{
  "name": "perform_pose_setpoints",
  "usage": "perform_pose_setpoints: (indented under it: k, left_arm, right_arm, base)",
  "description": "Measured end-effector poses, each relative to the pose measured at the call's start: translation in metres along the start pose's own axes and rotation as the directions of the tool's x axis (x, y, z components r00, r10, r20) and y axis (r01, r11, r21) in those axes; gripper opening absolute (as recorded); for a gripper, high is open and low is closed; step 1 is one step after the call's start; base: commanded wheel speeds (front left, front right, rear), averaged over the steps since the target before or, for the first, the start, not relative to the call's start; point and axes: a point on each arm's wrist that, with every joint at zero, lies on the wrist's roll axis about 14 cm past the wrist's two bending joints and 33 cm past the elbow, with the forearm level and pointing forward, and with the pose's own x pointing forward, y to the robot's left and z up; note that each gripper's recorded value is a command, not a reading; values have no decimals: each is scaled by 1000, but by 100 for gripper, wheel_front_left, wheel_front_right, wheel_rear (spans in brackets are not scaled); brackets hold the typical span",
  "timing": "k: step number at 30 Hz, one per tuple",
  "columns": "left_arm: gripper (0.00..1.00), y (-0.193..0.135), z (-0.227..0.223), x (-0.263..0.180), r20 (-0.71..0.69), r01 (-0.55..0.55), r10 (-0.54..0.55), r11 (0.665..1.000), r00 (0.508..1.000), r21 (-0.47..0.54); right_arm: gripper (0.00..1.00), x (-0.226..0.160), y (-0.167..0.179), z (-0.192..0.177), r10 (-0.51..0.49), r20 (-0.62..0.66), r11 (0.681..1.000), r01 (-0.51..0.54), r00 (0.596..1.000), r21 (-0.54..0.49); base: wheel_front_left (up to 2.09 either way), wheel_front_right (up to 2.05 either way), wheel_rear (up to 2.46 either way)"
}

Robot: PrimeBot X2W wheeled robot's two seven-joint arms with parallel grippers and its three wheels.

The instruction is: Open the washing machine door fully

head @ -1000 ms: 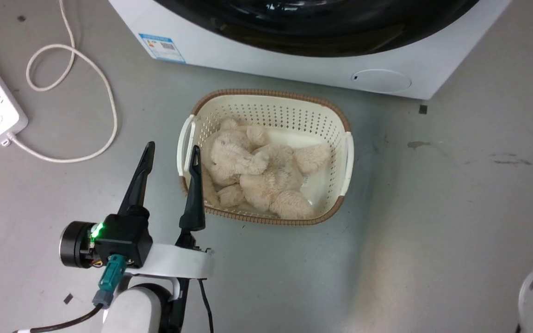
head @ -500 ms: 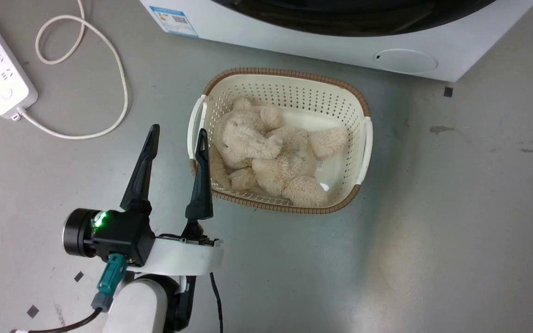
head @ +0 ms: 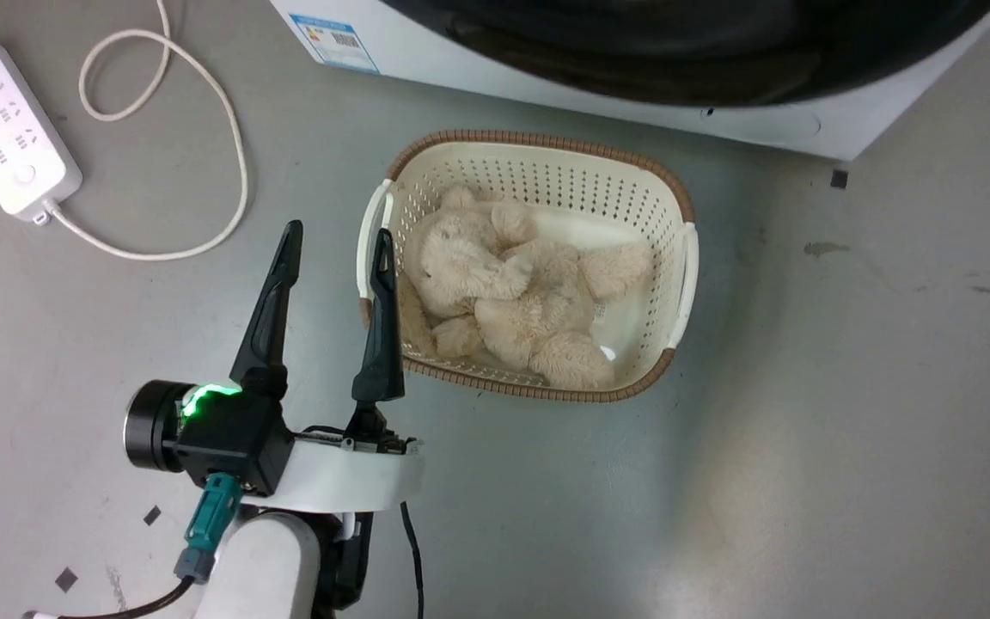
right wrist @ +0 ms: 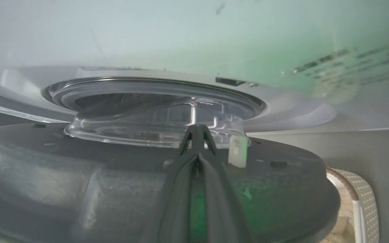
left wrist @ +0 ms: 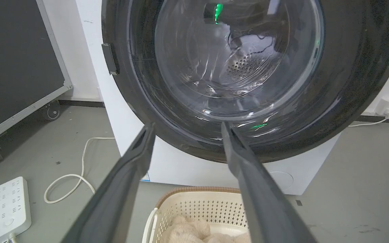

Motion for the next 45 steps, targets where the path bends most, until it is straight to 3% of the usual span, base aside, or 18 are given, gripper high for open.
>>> perform_pose_setpoints:
  k: [7, 16, 23, 33, 37, 40, 41, 42, 45]
  left_arm:
    - [100, 0, 21, -8, 52, -9, 10, 1000, 999, -19]
    - [100, -2, 19, -43, 12, 1, 0, 999, 1000, -46]
    - [100, 1, 31, -61, 30, 1, 1, 998, 1000, -69]
    - [100, 9, 35, -85, 28, -16, 18, 997, 999, -81]
    - [100, 15, 32, -97, 14, -38, 39, 996, 999, -84]
    - [100, 19, 32, -102, 11, -52, 53, 995, 999, -85]
    - [100, 21, 32, -102, 12, -57, 58, 995, 998, -84]
    - [100, 22, 33, -103, 16, -61, 62, 995, 998, -83]
    - [100, 25, 36, -104, 25, -59, 62, 995, 998, -85]
  right_arm:
    - [0, -17, 8, -46, 49, -153, 998, -41, 987, 56]
    - [0, -58, 20, -105, 167, -302, 978, -119, 938, 172]
    - [0, -75, 46, -169, 226, -440, 973, -183, 869, 139]
    - [0, -95, 67, -288, 294, -629, 954, -265, 719, 143]
    - [0, -99, 79, -309, 311, -640, 945, -301, 703, 128]
    - [0, -98, 85, -308, 318, -612, 942, -317, 724, 114]
    - [44, -97, 84, -305, 311, -596, 944, -315, 741, 100]
    - [100, -96, 84, -301, 301, -579, 946, -314, 758, 82]
    - [100, -96, 76, -283, 255, -499, 956, -293, 828, 2]
  base:
    - [0, 0, 0]
    - [0, 0, 0]
    - [0, 0, 0]
    - [0, 0, 0]
    - [0, 0, 0]
    - [0, 0, 0]
    - [0, 0, 0]
    - [0, 0, 0]
    - [0, 0, 0]
